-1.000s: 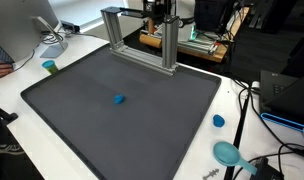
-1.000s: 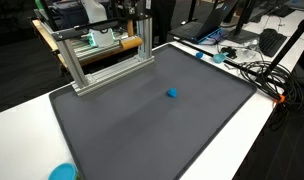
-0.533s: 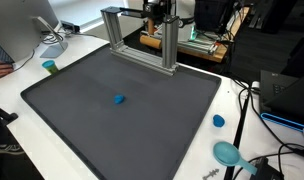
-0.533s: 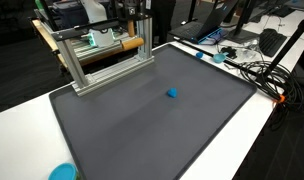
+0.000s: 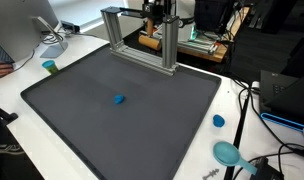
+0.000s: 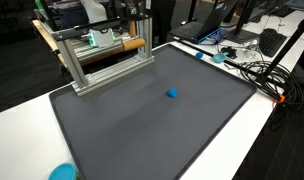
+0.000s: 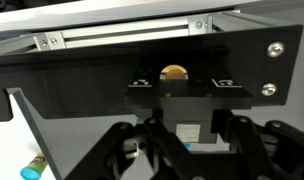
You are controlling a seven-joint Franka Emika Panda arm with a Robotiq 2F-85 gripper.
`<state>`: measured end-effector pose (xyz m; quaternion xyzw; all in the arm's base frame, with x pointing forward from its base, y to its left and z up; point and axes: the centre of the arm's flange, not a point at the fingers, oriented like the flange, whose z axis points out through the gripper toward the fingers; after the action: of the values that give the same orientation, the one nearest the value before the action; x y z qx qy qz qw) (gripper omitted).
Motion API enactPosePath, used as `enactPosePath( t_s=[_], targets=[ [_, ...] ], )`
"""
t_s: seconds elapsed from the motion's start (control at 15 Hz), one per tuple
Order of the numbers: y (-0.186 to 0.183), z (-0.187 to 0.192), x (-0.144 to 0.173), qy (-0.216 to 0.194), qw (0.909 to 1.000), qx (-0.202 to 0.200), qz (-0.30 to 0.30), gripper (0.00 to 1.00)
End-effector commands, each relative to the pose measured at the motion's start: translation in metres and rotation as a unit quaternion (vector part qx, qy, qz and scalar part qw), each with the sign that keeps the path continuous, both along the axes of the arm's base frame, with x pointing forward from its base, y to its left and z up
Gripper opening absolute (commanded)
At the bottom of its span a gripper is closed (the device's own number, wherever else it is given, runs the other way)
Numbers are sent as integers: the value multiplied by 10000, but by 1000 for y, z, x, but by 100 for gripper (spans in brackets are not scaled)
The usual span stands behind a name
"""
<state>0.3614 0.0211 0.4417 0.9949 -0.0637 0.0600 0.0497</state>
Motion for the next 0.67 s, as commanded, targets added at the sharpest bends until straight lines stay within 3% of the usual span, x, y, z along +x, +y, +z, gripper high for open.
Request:
enactPosePath(
  t_s=[0.0, 0.2, 0.27, 0.33, 0.4, 0.47, 0.6],
  targets=[
    [5, 3, 6, 187, 9993, 257, 172, 27],
    [-1, 4, 7, 323, 9974, 439, 472, 27],
    [-2, 5, 7, 355, 9970, 443, 529, 77],
    [-3, 4, 8, 407, 9960, 495, 622, 79],
    [-2, 3, 8, 433, 9953, 518, 698, 35],
    [-2, 3, 9, 448, 9946, 534, 772, 39],
    [-4, 5, 10, 390, 9943, 534, 832, 33]
  ],
)
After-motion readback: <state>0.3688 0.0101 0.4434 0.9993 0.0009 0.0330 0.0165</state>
